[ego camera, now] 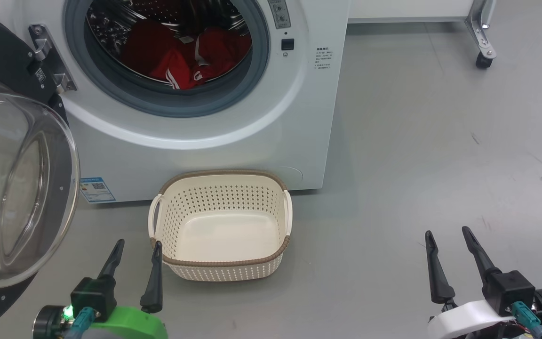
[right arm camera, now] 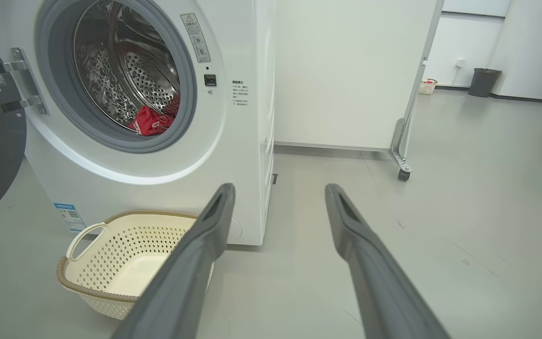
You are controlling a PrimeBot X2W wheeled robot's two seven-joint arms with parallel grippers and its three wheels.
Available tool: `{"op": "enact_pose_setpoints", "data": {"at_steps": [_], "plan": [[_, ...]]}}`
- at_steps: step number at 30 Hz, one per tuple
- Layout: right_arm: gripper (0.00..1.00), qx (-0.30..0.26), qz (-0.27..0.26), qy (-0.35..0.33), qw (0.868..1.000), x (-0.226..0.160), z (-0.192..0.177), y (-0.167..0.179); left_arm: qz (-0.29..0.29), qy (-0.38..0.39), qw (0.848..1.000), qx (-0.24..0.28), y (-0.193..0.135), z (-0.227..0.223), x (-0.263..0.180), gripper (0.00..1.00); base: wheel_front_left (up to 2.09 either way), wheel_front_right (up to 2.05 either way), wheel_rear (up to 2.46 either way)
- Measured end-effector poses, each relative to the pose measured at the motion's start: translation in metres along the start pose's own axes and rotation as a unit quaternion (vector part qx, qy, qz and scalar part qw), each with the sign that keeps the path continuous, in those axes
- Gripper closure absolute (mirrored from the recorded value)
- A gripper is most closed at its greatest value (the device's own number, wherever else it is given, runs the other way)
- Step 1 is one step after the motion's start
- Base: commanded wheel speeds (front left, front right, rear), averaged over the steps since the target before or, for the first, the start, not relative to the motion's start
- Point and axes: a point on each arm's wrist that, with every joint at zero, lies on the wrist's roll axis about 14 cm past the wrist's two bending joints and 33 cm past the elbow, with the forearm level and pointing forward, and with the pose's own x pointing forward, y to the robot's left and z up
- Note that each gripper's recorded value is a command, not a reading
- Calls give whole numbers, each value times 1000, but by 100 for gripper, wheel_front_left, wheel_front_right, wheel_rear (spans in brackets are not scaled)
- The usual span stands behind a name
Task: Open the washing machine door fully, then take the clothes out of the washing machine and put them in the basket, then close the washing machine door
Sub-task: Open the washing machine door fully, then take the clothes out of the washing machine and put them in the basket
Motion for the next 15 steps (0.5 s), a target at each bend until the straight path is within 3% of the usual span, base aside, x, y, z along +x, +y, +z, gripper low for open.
{"op": "enact_pose_setpoints", "data": {"at_steps": [15], "plan": [[0, 1, 0, 2, 1000, -5, -1, 1, -10, -12, 1000, 2, -6, 8, -1, 0, 17, -17, 0]]}}
